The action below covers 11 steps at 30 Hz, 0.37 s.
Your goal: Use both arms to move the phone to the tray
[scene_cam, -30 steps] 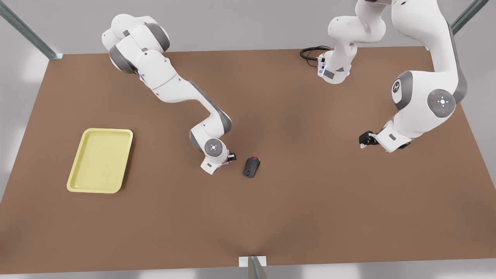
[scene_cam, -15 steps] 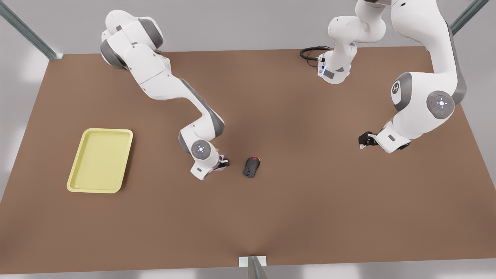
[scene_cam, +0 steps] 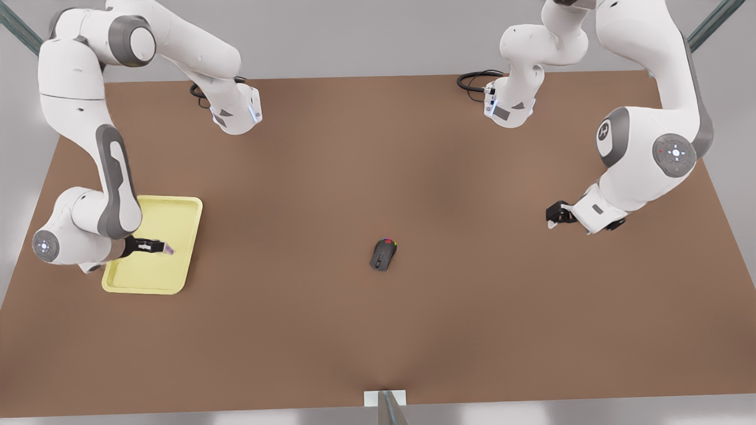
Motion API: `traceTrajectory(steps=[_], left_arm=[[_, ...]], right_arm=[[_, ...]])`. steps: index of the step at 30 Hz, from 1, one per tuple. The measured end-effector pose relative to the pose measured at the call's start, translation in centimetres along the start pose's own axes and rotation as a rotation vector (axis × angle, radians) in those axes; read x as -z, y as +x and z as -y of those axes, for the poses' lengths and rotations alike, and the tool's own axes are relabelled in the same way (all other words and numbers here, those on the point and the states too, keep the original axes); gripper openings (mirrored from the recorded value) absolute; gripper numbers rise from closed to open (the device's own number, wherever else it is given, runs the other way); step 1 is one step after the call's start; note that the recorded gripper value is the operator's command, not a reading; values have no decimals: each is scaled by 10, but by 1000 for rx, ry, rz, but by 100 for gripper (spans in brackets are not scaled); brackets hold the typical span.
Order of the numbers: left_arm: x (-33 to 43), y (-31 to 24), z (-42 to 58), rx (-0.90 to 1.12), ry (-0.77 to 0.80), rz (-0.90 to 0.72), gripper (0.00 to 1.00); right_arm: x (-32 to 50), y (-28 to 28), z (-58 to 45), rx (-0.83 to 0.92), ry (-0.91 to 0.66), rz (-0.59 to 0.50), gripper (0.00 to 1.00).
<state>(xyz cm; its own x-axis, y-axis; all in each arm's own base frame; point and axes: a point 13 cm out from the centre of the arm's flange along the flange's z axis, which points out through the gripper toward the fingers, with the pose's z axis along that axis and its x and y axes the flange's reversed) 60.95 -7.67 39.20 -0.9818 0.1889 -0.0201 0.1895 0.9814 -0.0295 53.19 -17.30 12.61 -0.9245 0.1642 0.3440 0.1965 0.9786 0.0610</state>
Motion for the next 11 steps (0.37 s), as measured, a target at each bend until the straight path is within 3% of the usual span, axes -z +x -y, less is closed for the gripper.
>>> traceTrajectory(steps=[1, 2, 6, 9, 11], left_arm=[[0, -4, 5, -12, -7, 0, 100], [0, -7, 9, -23, -12, -2, 100], [-1, -7, 10, -29, -24, -19, 100], [-1, -6, 8, -25, -28, -28, 100], [-1, -5, 8, -24, -30, -32, 100]], right_arm=[[-13, 2, 17, 24, -6, -17, 97], [-18, 3, 27, 56, -7, -23, 100], [58, 8, 11, 226, 53, 58, 100], [186, 45, -109, 419, 175, 193, 100], [217, 82, -209, 545, 216, 224, 100]])
